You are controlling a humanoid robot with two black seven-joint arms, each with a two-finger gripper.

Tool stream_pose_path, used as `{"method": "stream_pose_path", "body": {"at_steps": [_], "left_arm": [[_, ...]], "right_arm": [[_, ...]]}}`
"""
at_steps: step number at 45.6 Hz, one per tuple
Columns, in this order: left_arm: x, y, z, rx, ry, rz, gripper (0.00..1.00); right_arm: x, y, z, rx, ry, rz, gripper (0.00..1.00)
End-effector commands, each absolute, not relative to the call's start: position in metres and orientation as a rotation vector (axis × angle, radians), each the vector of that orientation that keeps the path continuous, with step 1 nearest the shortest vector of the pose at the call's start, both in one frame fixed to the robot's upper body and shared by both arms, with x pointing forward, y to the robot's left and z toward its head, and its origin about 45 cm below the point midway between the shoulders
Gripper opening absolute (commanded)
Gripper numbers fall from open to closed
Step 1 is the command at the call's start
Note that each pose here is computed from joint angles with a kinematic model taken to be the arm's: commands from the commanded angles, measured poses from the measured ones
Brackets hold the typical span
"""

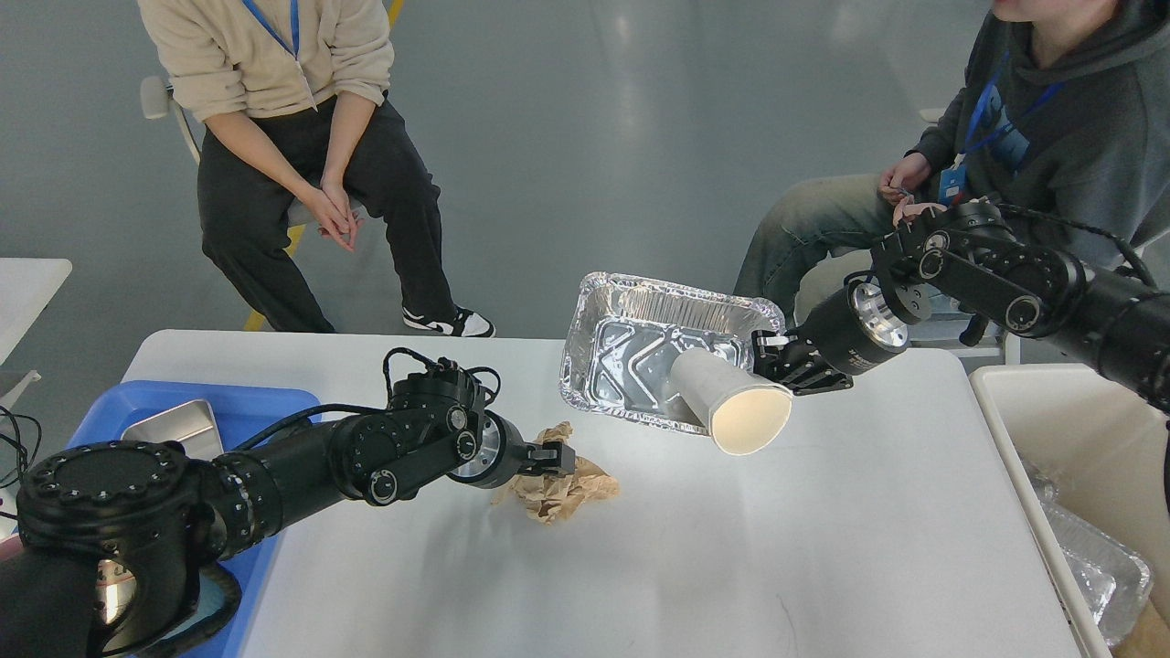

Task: Tidy desktop
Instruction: 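Reach the left gripper to the crumpled beige cloth and grasp it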

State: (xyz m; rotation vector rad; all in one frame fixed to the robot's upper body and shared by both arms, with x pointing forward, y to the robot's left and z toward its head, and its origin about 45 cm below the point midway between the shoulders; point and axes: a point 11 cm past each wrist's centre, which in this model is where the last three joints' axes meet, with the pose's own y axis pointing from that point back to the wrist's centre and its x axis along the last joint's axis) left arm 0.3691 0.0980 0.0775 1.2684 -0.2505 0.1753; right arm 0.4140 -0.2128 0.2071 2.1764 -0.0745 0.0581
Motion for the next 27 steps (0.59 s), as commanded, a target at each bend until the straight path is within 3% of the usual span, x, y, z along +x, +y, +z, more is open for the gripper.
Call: {"method": "stream_pose_path", "body": {"at_steps": [1, 17, 22, 25, 27], "left_arm": [[0.366, 0.099, 0.073, 1.276, -0.256, 0.178, 0.74], [0.356, 0.09, 0.062, 1.297, -0.304, 0.154, 0.59], [0.356, 0.09, 0.061, 1.299, -0.305, 0.155, 0.34], [0.355, 0.09, 0.061, 1.294, -0.3, 0.148, 0.1], [0.355, 0.09, 0.061, 1.29, -0.298, 0.143, 0.06]], "right_arm": [[0.414, -0.213, 0.207, 2.176, -0.075, 0.058, 0.0], [0.414, -0.212, 0.207, 2.178, -0.074, 0.059, 0.0], [0.414, -0.212, 0.207, 2.178, -0.074, 0.059, 0.0], [0.414, -0.213, 0.207, 2.178, -0.075, 0.059, 0.0], [0.414, -0.213, 0.207, 2.178, -0.075, 0.059, 0.0]]}}
